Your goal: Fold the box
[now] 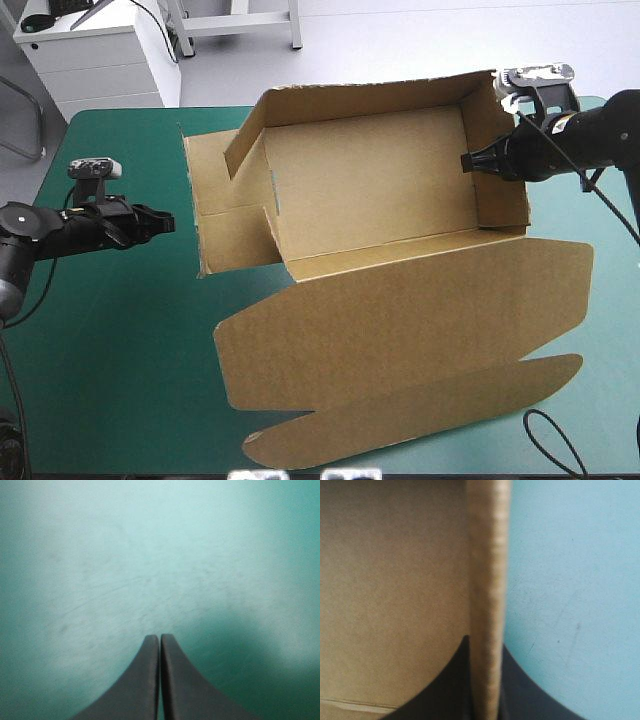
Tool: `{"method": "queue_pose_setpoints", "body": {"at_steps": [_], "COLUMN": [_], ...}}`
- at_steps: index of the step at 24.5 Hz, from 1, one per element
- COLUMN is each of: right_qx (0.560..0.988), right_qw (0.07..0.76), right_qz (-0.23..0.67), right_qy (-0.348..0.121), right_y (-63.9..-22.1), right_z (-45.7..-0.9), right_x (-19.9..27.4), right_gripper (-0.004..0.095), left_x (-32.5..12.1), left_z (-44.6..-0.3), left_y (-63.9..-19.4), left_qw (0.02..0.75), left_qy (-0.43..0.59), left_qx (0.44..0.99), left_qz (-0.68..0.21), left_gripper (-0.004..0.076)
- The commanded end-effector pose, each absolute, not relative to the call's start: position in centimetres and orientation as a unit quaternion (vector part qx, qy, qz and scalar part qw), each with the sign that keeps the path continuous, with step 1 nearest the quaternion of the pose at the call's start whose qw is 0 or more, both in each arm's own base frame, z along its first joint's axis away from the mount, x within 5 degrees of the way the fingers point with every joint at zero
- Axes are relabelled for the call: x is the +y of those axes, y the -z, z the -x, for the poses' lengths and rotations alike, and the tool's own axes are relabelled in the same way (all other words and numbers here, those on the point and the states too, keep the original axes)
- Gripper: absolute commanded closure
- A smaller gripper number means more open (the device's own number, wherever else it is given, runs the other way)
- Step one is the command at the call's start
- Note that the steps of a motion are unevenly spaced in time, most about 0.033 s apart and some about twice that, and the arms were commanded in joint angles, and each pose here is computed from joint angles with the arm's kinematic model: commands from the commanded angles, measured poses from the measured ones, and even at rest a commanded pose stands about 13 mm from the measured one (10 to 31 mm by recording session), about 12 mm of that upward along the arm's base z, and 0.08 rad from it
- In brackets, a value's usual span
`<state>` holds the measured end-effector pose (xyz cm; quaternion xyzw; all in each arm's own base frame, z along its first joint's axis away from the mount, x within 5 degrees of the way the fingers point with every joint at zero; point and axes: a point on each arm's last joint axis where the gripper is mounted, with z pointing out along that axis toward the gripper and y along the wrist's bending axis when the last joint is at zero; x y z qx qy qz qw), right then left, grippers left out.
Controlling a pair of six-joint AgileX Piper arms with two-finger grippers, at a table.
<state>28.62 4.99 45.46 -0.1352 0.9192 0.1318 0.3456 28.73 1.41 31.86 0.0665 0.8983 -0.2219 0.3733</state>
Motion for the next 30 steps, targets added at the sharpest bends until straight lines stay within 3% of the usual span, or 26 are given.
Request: {"method": "queue_pose_setpoints", "body": {"at_steps": [1, 11, 18, 30], "right_qx": [0.902, 0.903, 0.904, 0.909], "right_qw": [0.379, 0.379, 0.379, 0.378], "right_qz": [0.137, 0.137, 0.135, 0.125], "right_qy": [-0.153, -0.151, -0.141, -0.123], "right_y": [-47.5, -47.5, -47.5, -47.4], "right_z": [-27.0, -27.0, -27.1, -27.2], "right_x": [5.1, 5.0, 4.9, 4.5], "right_gripper": [0.0927, 0.0927, 0.0927, 0.0927], "left_x": [0.2, -2.3, -2.6, -7.0], "left_z": [-29.2, -27.7, -27.1, -25.7], "left_y": [-33.9, -36.5, -37.1, -37.7], "left_qw": [0.428, 0.408, 0.398, 0.36], "left_qy": [0.31, 0.522, 0.53, 0.558], "left_qx": [0.846, 0.738, 0.74, 0.725], "left_qz": [-0.076, -0.127, -0.114, -0.181], "left_gripper": [0.0731, 0.0731, 0.0731, 0.0731]}}
